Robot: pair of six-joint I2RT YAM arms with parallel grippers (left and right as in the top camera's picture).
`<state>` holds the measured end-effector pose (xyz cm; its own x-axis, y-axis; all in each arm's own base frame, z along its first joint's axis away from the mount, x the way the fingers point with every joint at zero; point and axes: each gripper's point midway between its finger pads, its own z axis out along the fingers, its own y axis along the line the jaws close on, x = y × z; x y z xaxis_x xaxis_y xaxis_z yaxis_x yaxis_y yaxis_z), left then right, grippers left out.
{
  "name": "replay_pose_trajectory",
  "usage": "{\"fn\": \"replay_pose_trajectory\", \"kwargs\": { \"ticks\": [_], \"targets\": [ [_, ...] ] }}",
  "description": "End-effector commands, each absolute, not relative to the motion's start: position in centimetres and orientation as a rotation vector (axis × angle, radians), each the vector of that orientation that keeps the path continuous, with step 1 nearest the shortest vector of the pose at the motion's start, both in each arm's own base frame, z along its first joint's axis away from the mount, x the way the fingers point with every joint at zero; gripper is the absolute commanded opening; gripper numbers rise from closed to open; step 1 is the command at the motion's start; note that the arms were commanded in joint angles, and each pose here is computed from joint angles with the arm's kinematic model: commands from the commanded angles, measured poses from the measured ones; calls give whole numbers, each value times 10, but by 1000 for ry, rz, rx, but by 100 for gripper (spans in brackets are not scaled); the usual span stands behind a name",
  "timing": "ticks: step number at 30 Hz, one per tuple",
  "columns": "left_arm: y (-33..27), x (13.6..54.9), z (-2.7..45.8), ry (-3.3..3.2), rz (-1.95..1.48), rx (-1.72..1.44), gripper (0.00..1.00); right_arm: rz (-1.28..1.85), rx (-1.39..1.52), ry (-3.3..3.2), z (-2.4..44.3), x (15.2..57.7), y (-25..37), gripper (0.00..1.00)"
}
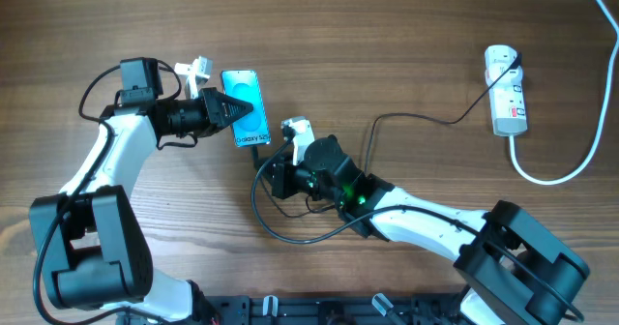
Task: Plug charger to phone and switch on socket
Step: 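Push the plug up into the phone's port with the right gripper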
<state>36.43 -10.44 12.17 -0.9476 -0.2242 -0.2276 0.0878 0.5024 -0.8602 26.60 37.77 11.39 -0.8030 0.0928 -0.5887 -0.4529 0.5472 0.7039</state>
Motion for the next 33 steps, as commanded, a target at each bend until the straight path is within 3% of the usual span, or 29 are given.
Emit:
{"fn": "replay_pose_trajectory", "kwargs": {
  "ticks": [1, 8, 13, 22, 23, 25, 29, 32, 33],
  "targets": [
    [-125, 337, 120, 2465, -1583, -116, 4, 1136, -123, 2021, 159, 317, 365, 5],
    [-125, 337, 120, 2466, -1582, -117, 4, 1199, -214, 2131, 144, 296, 370, 55],
    [-125, 337, 120, 2466, -1582, -117, 4, 1211, -240, 2249, 144, 276, 357, 68],
    [-125, 337, 120, 2466, -1582, -117, 4, 1232, -375, 2436, 134, 231, 342, 70],
    [-125, 337, 120, 2466, -1582, -117, 4, 1239, -390, 2432, 135, 230, 343, 75],
    [-125, 337, 120, 2466, -1582, -117, 4, 1222, -377, 2431, 134, 232, 342, 100],
    [-125, 336, 120, 2468, -1584, -119, 4, 1228, -340, 2436, 135, 234, 342, 100],
    [-132, 334, 120, 2476, -1596, -95, 4, 1235, -310, 2456, 133, 233, 341, 65],
    [-137, 333, 121, 2477, -1601, -74, 4, 1233, -312, 2463, 132, 232, 342, 58]
  ]
}}
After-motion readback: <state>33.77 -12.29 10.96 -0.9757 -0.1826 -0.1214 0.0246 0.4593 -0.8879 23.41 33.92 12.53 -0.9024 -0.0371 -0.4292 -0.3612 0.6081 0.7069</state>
